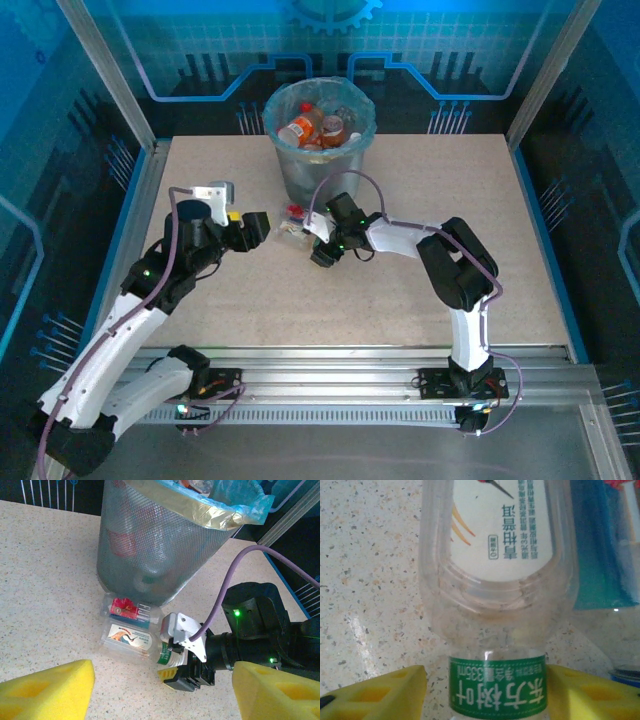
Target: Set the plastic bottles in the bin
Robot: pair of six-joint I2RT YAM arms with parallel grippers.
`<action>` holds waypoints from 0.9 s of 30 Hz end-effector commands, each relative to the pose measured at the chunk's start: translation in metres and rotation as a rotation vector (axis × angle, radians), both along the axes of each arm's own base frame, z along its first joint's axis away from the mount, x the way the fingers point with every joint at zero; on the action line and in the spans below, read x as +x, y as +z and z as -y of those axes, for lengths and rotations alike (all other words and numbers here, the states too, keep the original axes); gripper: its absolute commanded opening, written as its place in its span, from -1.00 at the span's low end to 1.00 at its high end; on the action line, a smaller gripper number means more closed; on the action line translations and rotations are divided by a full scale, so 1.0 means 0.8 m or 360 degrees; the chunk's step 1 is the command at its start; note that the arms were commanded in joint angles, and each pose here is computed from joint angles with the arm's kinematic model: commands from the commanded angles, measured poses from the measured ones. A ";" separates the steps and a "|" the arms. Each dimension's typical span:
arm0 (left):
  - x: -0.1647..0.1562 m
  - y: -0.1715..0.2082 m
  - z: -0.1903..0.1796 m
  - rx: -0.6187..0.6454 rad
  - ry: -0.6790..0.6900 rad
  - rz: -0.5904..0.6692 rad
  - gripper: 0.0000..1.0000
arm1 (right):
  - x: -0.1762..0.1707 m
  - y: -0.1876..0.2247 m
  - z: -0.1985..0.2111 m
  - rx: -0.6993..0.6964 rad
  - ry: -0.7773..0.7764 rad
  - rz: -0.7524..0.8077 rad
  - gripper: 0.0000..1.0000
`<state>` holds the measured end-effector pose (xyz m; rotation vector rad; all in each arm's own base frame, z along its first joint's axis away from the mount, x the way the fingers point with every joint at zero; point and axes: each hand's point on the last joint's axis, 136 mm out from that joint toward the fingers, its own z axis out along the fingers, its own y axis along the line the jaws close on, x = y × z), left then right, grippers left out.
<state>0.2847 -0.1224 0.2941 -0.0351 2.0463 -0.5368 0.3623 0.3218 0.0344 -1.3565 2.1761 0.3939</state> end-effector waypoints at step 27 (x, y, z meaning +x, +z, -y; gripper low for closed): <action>0.009 0.097 0.068 -0.0486 -0.0305 0.0007 0.80 | -0.103 0.263 -0.009 0.0826 0.0117 0.0384 -0.33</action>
